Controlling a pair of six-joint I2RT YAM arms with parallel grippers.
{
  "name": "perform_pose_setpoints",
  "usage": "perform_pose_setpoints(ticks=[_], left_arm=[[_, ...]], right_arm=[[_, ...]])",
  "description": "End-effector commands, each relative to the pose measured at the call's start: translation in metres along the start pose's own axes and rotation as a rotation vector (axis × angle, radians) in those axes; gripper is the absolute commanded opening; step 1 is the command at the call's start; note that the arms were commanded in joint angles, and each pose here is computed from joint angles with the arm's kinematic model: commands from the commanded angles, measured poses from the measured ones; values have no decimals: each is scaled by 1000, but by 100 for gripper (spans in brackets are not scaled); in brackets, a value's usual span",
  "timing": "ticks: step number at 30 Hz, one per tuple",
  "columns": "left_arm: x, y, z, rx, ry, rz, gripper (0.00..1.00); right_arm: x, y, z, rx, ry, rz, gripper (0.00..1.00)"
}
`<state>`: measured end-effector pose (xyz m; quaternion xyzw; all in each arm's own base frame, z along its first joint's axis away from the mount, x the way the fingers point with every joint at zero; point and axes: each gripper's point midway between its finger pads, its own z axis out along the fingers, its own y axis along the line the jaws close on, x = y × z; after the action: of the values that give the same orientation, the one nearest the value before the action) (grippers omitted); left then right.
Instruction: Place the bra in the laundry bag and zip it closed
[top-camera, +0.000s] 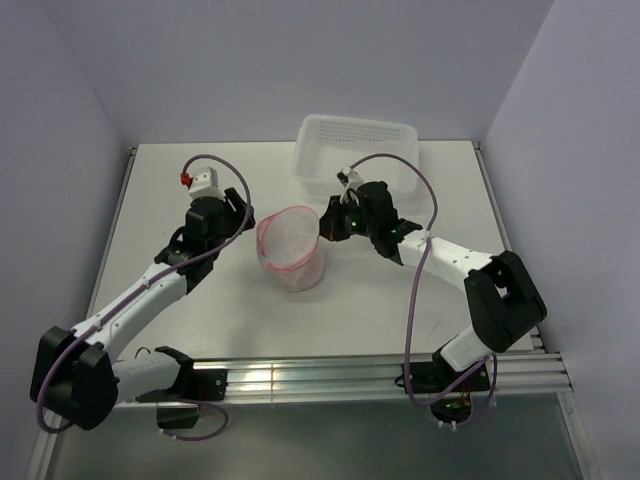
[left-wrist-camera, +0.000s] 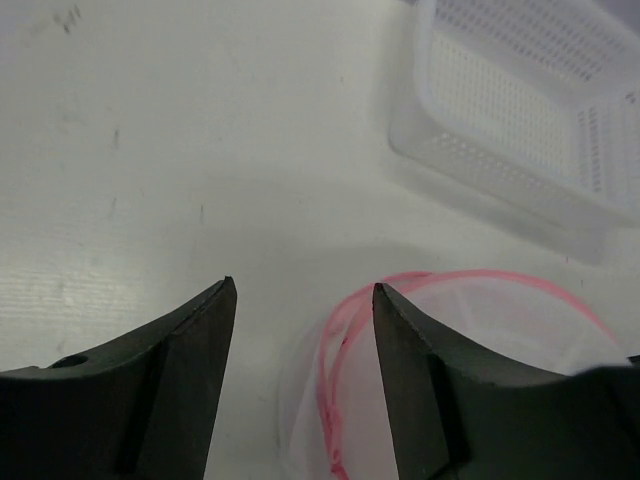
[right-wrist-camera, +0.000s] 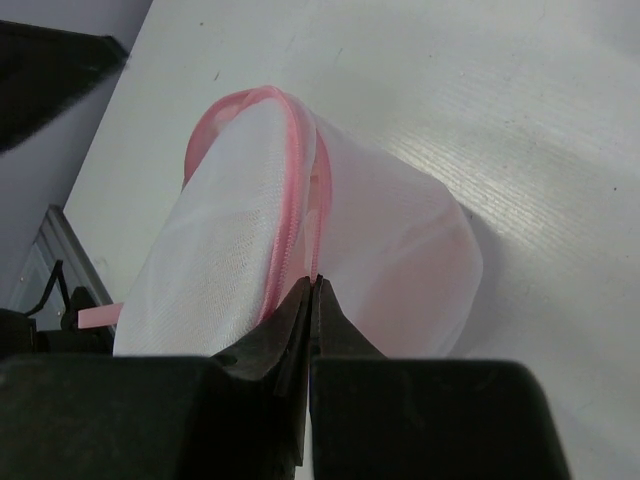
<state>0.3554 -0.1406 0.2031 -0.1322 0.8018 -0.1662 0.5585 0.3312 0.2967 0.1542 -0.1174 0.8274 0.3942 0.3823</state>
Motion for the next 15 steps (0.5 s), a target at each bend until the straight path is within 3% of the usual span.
perform_pose_setpoints(ticks=[1, 4, 9, 15], left_arm=[[24, -26, 5, 160, 162, -57, 63], [27, -28, 16, 184, 181, -67, 63], [48, -21, 30, 169, 263, -70, 43], [62, -23, 17, 228, 288, -93, 34]], right_arm=[[-20, 21, -5, -107, -6, -113, 0], [-24, 22, -5, -113, -8, -132, 0], [-29, 24, -5, -122, -16, -131, 0], [-38, 23, 2, -118, -3, -129, 0]])
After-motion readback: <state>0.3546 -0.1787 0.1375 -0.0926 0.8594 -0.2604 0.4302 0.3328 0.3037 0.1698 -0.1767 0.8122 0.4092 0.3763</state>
